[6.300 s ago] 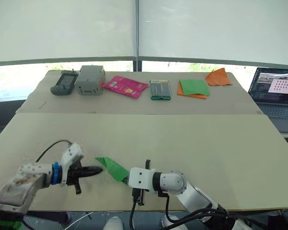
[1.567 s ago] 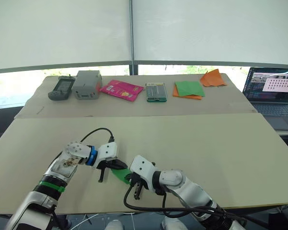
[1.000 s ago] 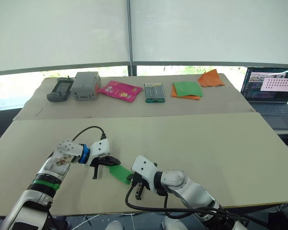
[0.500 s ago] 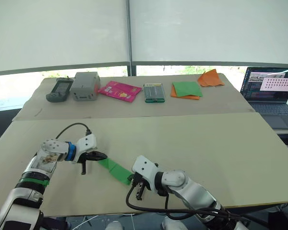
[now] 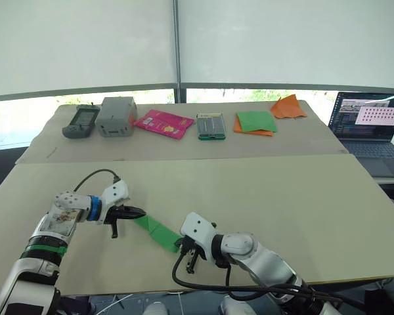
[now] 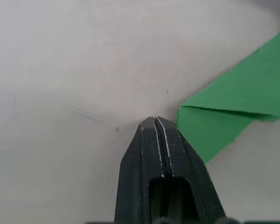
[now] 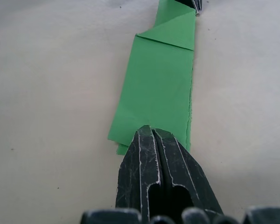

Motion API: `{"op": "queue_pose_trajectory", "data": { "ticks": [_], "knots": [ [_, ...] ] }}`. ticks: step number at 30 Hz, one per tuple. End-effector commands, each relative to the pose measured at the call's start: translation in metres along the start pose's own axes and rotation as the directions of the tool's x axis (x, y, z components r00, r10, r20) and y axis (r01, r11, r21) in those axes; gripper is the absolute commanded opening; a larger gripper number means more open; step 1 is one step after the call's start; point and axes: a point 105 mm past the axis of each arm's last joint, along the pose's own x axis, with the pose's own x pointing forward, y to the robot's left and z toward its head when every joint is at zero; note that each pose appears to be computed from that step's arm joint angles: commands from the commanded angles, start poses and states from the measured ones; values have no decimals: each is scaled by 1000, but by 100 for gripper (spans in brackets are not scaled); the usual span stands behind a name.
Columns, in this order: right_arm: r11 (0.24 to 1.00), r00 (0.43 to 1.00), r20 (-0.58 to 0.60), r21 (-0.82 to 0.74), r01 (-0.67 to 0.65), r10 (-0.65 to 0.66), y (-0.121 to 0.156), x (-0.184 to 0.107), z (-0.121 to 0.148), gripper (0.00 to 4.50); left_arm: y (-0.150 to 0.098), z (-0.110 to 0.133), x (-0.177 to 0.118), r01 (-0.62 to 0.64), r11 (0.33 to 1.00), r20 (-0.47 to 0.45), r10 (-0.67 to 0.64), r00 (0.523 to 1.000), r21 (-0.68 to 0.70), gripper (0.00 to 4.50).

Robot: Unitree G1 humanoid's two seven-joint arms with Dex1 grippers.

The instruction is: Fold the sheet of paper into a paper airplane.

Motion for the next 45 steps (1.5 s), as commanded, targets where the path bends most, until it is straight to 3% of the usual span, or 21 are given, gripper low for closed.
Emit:
{"op": "queue_pose_trajectory", "data": {
  "ticks": [1,12,18,25,34,39,45],
  "knots": [
    [996,981,-193,86,21,-4,-3,1,-48,5,-16,21,-2,86,996,89,-82,993,-38,0],
    [996,980,-197,83,19,-2,-2,2,-49,5,-40,18,0,161,981,122,-147,982,-106,0],
    [997,980,-198,82,16,1,-2,3,-50,5,-35,50,-6,148,981,245,-114,963,-124,0],
    [997,980,-198,78,14,2,-3,4,-49,5,-57,25,-11,186,976,141,-170,975,-115,0],
    [998,981,-192,63,14,-1,-6,3,-46,5,-62,-4,-5,151,986,17,-150,989,-69,0],
    [998,992,-121,44,42,-37,-17,2,-21,5,-65,-23,0,150,989,-74,-151,986,-19,0],
    [999,999,5,-4,32,-32,-28,12,30,5,-65,-27,5,150,989,-83,-149,985,-2,0]
  ]
}}
